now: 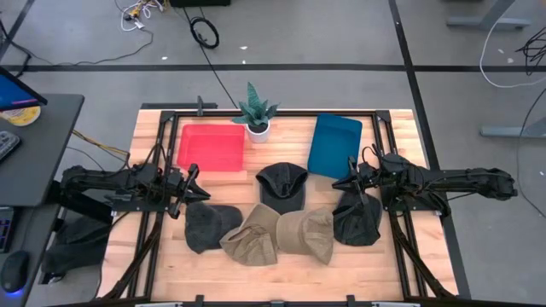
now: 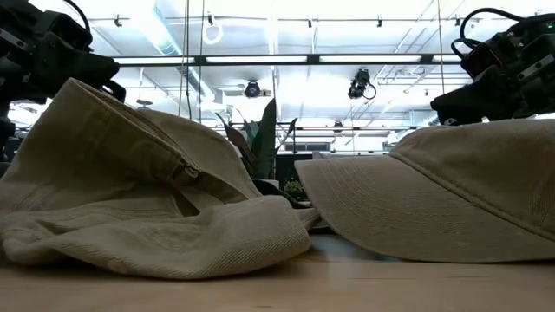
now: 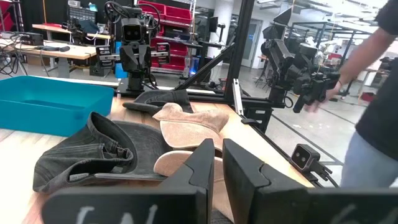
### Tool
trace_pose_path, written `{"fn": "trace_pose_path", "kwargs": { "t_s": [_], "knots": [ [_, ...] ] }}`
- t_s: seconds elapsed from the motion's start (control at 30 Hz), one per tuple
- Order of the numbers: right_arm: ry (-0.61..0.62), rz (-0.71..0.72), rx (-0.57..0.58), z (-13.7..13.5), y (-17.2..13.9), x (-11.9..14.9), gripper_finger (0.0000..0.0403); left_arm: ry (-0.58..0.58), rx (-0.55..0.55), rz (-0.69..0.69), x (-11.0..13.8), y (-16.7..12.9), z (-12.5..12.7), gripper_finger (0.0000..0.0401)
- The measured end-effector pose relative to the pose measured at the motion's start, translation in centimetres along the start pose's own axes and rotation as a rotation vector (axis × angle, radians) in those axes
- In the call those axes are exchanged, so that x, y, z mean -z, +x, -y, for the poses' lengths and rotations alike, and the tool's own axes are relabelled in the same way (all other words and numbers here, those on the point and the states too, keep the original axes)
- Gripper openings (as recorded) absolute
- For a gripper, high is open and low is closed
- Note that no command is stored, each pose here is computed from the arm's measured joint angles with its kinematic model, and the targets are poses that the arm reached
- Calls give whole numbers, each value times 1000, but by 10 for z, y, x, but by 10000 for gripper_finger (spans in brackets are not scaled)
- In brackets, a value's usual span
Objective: Pick & Place hat
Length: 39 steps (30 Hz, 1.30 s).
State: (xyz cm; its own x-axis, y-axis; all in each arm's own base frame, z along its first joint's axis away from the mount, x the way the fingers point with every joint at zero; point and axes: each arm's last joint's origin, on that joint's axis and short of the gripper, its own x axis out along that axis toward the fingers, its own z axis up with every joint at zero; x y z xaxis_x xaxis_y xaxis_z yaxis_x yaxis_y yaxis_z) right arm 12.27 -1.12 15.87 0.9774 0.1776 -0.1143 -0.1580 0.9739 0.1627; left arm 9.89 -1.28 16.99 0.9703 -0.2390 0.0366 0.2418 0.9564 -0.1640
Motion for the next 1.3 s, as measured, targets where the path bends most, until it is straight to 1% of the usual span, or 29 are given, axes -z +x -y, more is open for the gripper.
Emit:
{"fn": "trace_pose_path", "kwargs": {
  "t_s": [0.37,0.53,0.67,0.73,0.87,0.97,1.03,1.1,1.2,1.3],
  "knots": [
    [-2,6,0,0,0,-1,32,2,-2,0,0,0,0,37],
    [-66,12,-1,0,0,-1,32,33,-108,15,0,0,-3,37],
    [-103,68,-6,-1,0,-7,32,68,-239,35,-1,-1,-7,37],
    [-116,102,-9,-1,-1,-10,32,85,-257,36,-2,-1,-7,37],
    [-128,134,-11,-2,-1,-13,32,85,-258,36,-2,-1,-8,37],
    [-138,181,32,-1,-2,-18,32,85,-258,37,-2,-1,-8,37],
    [-137,214,59,-1,-2,-21,32,116,-274,42,-2,-1,-8,37],
    [-102,250,73,-1,-3,-24,32,133,-288,69,-5,-1,-8,37],
    [8,342,79,-2,-5,-32,32,81,-273,182,-15,-2,-6,37],
    [178,501,84,-3,-11,-44,32,9,-241,327,-28,-5,-3,37]
  ]
}}
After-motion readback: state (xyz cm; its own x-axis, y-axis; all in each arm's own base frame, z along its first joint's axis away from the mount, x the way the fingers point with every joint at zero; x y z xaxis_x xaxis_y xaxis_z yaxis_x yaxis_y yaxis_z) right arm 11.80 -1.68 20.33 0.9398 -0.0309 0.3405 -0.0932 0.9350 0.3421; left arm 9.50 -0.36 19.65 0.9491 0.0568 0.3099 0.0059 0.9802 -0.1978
